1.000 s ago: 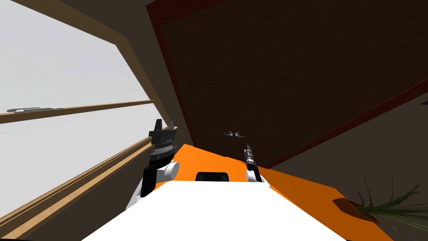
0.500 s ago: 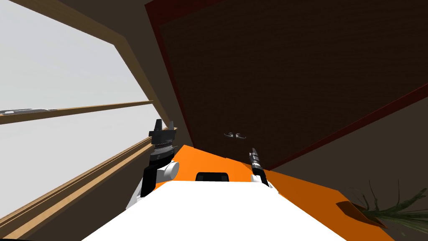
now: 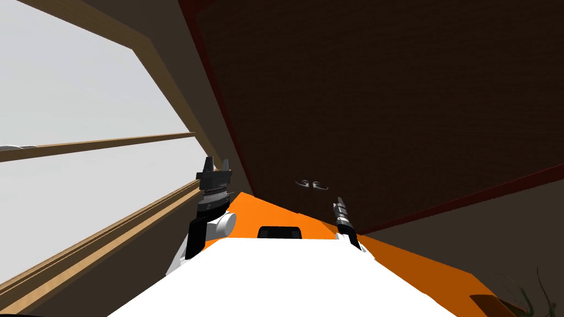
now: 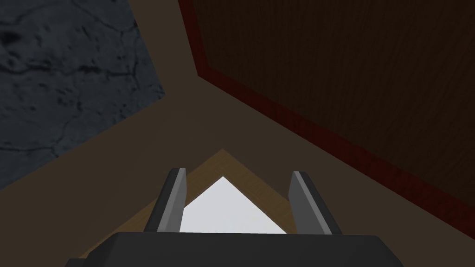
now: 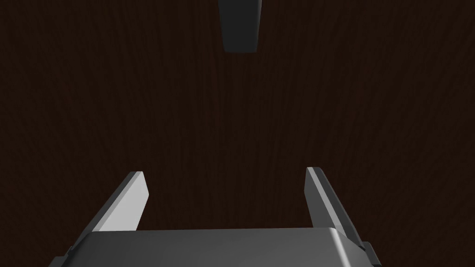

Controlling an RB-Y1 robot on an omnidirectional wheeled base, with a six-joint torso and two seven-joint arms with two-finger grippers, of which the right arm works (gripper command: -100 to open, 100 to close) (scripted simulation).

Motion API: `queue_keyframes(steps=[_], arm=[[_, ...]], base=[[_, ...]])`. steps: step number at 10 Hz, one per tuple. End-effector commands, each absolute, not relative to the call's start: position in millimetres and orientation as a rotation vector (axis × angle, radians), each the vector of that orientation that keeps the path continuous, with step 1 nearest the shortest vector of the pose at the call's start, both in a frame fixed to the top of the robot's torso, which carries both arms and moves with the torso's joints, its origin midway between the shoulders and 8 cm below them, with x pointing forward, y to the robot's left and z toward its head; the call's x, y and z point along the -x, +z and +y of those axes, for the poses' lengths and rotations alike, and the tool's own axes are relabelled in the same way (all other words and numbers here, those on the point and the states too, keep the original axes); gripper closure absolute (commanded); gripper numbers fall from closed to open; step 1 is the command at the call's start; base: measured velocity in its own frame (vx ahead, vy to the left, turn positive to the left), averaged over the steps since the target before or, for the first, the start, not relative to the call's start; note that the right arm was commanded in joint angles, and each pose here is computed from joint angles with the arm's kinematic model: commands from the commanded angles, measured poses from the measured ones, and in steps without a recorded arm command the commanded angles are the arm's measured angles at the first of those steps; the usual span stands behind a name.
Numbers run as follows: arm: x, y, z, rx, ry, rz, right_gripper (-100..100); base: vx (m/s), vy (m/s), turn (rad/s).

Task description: Pull the door open

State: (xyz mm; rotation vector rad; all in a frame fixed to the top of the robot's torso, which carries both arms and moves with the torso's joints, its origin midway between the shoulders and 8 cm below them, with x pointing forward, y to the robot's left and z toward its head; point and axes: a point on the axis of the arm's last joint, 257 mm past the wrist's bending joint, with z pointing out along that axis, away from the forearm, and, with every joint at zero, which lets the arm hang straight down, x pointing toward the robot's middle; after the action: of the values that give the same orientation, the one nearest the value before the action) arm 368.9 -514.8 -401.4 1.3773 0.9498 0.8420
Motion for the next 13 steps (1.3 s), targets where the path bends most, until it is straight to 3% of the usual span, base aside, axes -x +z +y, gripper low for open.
queue_keyframes(steps=[1, 5, 6, 13], arm=[[-384.2, -397.5, -496.2, -1.364, 0.889, 0.951, -100], [-392.1, -396.6, -483.2, -1.359, 0.915, 0.954, -100], [-392.1, -396.6, -483.2, -1.359, 0.915, 0.954, 100], [-379.5, -397.4, -499.5, -1.363, 0.890, 0.955, 100]], base=[[0.169, -0.083, 0.173], [0.098, 0.008, 0.052], [0.000, 0.000, 0.000], [-0.039, 0.003, 0.011]])
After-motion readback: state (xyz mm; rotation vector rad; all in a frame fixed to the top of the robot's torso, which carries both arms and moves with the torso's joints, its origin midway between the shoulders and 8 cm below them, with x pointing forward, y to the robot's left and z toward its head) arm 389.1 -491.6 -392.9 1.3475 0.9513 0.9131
